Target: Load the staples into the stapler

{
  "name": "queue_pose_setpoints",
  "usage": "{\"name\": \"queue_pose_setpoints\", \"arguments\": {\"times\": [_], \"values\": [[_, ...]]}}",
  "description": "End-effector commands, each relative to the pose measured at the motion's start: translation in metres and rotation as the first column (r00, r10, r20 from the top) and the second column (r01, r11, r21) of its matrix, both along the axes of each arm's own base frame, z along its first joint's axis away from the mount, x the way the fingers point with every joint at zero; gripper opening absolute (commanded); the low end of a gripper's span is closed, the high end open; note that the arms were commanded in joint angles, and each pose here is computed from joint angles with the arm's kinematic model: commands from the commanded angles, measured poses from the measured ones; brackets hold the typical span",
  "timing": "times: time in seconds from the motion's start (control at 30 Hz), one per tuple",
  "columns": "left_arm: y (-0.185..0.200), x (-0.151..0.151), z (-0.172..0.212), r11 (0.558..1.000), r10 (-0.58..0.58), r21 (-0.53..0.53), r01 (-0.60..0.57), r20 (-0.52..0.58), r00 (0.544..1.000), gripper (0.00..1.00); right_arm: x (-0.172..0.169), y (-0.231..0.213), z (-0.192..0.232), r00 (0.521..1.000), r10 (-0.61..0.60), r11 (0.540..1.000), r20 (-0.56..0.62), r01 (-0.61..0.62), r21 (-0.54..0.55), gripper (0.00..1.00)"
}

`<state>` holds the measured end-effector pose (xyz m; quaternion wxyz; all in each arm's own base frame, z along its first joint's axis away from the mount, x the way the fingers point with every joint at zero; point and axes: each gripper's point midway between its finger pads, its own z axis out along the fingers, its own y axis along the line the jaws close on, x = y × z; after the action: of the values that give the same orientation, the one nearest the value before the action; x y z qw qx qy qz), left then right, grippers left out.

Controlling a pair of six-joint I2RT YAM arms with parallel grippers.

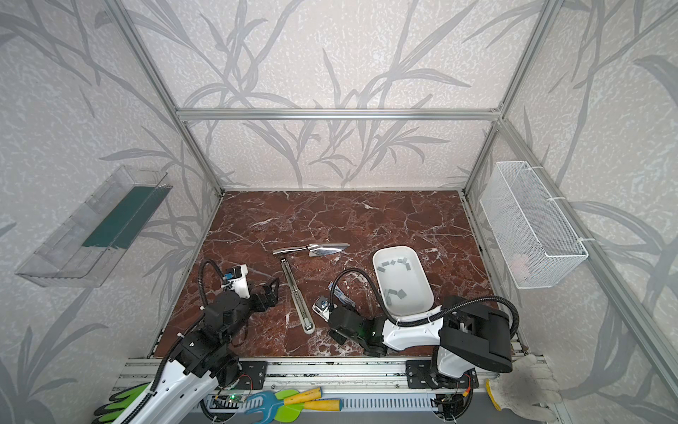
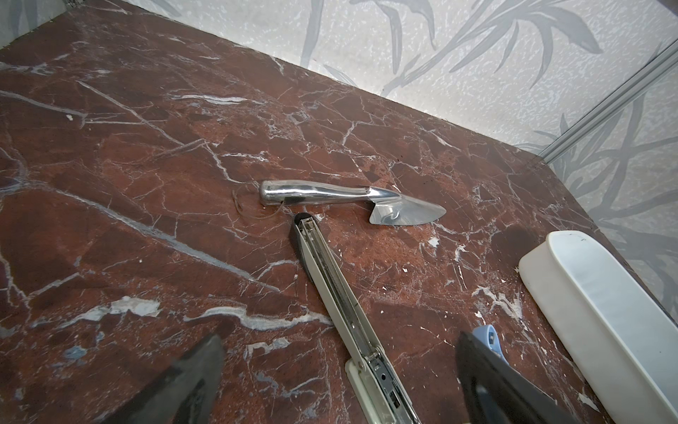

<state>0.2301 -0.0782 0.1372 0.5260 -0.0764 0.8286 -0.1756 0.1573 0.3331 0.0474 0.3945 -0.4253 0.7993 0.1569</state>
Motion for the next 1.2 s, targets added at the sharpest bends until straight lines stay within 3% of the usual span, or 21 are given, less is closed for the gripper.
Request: {"name": "queue_pose_setpoints", "arguments": {"times": [0.0, 1.17], "values": [[0.002, 0.001, 0.0, 1.0, 0.008, 0.005, -0.008, 0.008, 1.0, 0.99, 0.002, 0.006, 0.006, 1.0, -0.004, 1.0, 0.02, 0.003, 0.007, 0.08], [0.001, 0.001, 0.0, 1.0, 0.008, 0.003, -0.008, 0.008, 1.0, 0.99, -0.006, 0.009, 0.016, 0.999, 0.032, 0.999, 0.007, -0.032, 0.034, 0.07]]}}
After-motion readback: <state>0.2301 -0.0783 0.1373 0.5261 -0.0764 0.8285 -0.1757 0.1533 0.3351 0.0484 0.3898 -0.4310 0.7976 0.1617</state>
